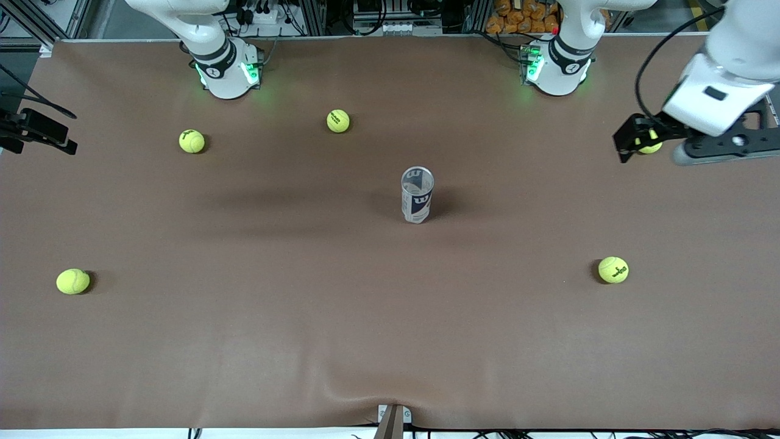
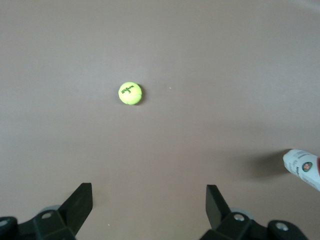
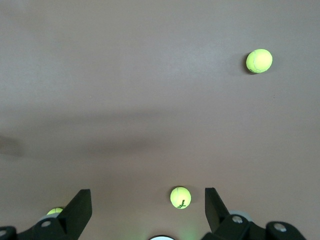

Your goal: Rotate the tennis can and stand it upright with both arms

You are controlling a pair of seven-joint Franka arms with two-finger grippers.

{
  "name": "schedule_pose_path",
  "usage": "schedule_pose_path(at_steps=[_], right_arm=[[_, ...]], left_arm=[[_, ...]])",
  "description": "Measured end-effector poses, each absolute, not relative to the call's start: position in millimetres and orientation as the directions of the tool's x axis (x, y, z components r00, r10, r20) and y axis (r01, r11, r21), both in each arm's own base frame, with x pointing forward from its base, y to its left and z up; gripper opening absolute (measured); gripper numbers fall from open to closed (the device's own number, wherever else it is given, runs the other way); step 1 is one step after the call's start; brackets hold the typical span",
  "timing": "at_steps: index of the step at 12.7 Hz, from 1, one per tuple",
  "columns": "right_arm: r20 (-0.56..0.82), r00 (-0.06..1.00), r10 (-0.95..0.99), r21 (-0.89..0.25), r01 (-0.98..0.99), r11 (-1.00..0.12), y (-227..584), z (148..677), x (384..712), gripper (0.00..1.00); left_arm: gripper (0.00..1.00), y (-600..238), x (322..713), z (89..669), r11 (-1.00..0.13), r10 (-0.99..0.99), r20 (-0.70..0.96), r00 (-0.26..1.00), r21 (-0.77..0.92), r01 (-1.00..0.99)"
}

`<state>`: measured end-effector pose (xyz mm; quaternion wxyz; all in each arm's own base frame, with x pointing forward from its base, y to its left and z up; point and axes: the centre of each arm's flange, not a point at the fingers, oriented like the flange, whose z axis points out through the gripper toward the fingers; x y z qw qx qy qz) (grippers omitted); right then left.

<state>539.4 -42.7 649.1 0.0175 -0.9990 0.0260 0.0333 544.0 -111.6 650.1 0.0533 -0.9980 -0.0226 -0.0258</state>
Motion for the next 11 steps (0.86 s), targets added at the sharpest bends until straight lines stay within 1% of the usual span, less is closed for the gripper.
schedule_pose_path(at_steps=[3,5,11], right_arm=[[-0.067,0.996,-0.051,-0.033,-0.053,-0.998,-43,649,539,1.00],[-0.067,0.996,-0.051,-0.033,-0.053,-0.998,-43,649,539,1.00],[-0.067,0.996,-0.051,-0.033,-0.053,-0.998,-43,649,539,1.00]], left_arm=[[1.00,-59,552,650,-0.993,0.067,0.039,0.997,-0.097,0.071],[1.00,-53,550,650,-0.994,0.063,0.025,0.998,-0.088,0.065],[1.00,-60,515,672,-0.999,0.046,-0.063,0.997,0.015,0.047]])
